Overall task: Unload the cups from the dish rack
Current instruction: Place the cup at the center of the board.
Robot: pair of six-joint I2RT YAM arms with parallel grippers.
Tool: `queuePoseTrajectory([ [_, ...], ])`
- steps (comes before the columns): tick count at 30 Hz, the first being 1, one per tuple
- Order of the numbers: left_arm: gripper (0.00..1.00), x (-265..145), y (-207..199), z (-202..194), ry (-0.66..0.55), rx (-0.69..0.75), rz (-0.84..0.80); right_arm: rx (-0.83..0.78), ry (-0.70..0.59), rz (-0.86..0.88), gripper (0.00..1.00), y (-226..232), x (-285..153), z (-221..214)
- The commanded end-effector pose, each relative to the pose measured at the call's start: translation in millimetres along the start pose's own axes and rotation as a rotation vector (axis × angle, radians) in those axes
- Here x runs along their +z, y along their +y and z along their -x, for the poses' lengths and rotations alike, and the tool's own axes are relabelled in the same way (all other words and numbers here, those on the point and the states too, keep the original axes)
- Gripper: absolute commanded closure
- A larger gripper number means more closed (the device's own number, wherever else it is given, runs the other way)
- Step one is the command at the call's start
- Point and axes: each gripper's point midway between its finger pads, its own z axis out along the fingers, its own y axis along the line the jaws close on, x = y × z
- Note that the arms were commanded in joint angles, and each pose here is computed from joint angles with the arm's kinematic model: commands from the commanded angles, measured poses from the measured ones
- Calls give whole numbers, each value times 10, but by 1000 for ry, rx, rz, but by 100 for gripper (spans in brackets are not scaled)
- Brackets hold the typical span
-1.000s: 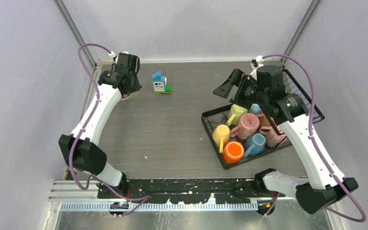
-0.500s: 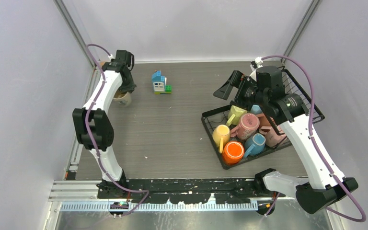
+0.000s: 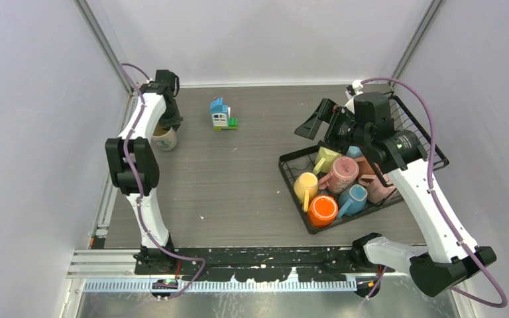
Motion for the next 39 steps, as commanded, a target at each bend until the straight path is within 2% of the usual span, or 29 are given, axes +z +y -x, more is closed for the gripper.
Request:
queuePoseTrajectory([
  [1, 100, -110, 79, 293, -77, -10, -1, -32, -36, 48, 0, 132, -119, 62],
  [5, 100, -42, 62, 264, -59, -7, -8, -31, -33, 45, 0, 118, -101, 52],
  [8, 92, 0, 59, 247, -50, -5, -4, -31, -31, 43, 0, 111, -94, 46],
  [12, 75, 17, 54, 239, -46, -6, -4, -32, -28, 42, 0, 108, -92, 37],
  [15, 57, -11, 54, 262, -54, -6, -6, -32, -26, 42, 0, 108, -89, 34],
  [18, 46, -68, 56, 304, -69, -5, -11, -34, -27, 43, 0, 112, -92, 37],
  [27, 2, -476, 51, 534, -169, -28, -59, -38, -29, 31, 0, 93, -92, 34],
  [39, 0, -1263, -80, 650, -323, -21, -158, -64, -31, -92, 0, -152, -102, -40],
])
